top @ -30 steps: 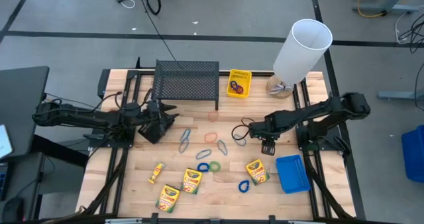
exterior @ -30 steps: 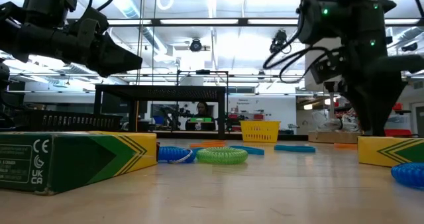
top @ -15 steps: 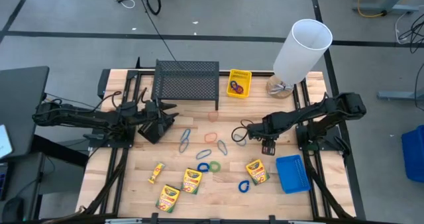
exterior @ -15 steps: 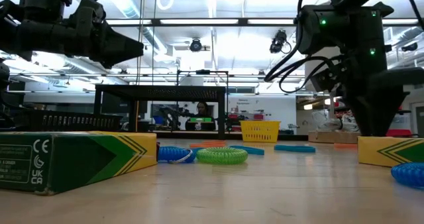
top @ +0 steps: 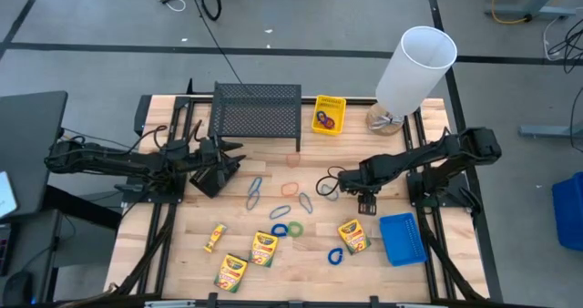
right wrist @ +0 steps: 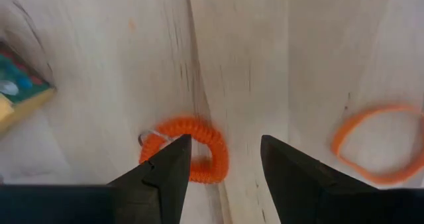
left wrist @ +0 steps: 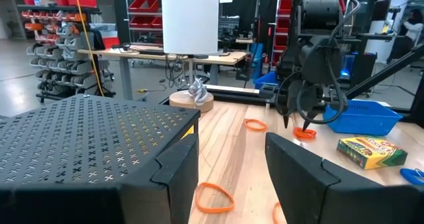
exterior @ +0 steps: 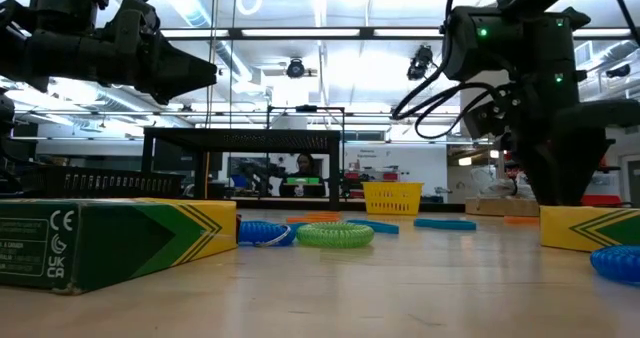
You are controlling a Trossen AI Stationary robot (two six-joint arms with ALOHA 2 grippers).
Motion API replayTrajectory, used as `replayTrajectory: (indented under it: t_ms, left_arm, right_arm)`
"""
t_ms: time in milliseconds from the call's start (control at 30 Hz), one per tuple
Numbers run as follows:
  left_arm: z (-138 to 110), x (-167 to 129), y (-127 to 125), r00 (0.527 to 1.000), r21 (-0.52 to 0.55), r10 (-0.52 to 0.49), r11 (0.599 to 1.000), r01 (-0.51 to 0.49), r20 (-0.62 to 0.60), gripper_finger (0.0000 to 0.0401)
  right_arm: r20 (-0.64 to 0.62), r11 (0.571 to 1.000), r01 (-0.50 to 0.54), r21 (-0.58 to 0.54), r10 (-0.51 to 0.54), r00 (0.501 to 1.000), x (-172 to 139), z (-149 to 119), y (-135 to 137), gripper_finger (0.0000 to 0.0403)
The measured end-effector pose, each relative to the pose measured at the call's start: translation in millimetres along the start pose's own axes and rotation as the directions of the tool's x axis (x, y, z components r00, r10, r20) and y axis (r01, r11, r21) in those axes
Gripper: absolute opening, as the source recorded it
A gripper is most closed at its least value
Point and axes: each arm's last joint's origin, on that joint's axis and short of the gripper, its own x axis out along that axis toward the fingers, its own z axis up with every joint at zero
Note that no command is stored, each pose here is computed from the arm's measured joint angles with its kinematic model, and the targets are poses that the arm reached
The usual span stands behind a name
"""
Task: Pick & Place Office Desk Supplies
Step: Put the orange spring keychain into the yellow bin
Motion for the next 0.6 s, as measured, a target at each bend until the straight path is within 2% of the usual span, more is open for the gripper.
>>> replayTrajectory:
  t_ms: [367,500,600]
  left_arm:
    - [0,0,0,1.000,0.006,0.006,1.000,-0.006,-0.001,0.0181]
    - [0,0,0,1.000,0.007,0.007,1.000,-0.007,0.000,0.0181]
    - [0,0,0,1.000,0.008,0.007,1.000,-0.007,0.000,0.0181]
  right_arm:
    - [-0.124,0.996,0.034,-0.086,-0.044,0.991,29,5,13,0.0185]
    - [-0.107,0.993,0.063,-0.099,-0.074,0.992,30,4,18,0.0151]
    - [-0.103,0.993,0.065,-0.098,-0.075,0.992,30,4,20,0.0100]
